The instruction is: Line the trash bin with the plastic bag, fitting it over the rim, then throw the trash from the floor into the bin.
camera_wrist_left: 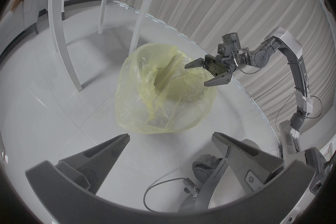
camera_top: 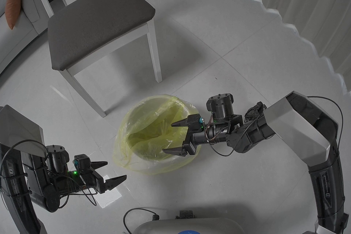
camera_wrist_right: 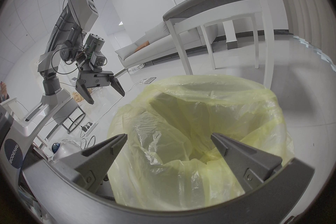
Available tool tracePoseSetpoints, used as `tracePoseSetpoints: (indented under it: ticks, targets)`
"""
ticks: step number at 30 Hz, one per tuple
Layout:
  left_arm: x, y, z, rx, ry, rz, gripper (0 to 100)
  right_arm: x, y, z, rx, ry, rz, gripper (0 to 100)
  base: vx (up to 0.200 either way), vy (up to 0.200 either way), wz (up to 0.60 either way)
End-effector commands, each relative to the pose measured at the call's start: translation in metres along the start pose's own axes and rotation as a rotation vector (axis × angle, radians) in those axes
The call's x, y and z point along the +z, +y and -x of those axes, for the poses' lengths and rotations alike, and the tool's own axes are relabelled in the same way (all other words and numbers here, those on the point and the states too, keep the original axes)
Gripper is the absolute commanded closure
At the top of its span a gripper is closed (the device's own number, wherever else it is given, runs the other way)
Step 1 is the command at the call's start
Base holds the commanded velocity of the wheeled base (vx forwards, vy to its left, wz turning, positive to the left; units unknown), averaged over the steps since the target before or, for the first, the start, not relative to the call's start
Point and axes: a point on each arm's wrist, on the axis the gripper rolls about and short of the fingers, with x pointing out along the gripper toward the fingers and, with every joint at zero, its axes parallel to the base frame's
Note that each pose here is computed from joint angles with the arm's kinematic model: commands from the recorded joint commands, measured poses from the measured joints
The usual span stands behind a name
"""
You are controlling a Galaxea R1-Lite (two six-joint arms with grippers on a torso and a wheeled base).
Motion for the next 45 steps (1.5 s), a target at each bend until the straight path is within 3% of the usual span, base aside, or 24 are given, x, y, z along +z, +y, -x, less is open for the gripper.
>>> tracePoseSetpoints:
  ticks: [1,8,9,22,33,45]
  targets:
    - [0.001,0.001,0.000,0.004,-0.014,-0.009,0,-0.004,0.003,-0.004,0.010,0.007,-0.004,0,0.000,0.000,0.00]
    - [0.001,0.001,0.001,0.007,-0.012,-0.006,0,-0.003,0.005,-0.005,0.016,0.007,0.003,0,0.000,0.000,0.00]
    - [0.001,0.001,0.001,0.007,-0.012,-0.006,0,-0.002,0.006,-0.005,0.017,0.007,0.002,100,0.000,0.000,0.00]
    - [0.000,0.000,0.000,0.002,-0.007,-0.005,0,-0.003,0.016,-0.003,0.038,0.024,-0.008,100,0.000,0.000,0.00]
    - [0.000,0.000,0.000,0.001,-0.007,-0.006,0,0.012,0.049,0.011,0.091,0.043,0.014,100,0.000,0.000,0.00]
    - [0.000,0.000,0.001,0.003,-0.009,-0.003,0,-0.013,0.061,0.003,0.120,0.081,-0.009,100,0.000,0.000,0.00]
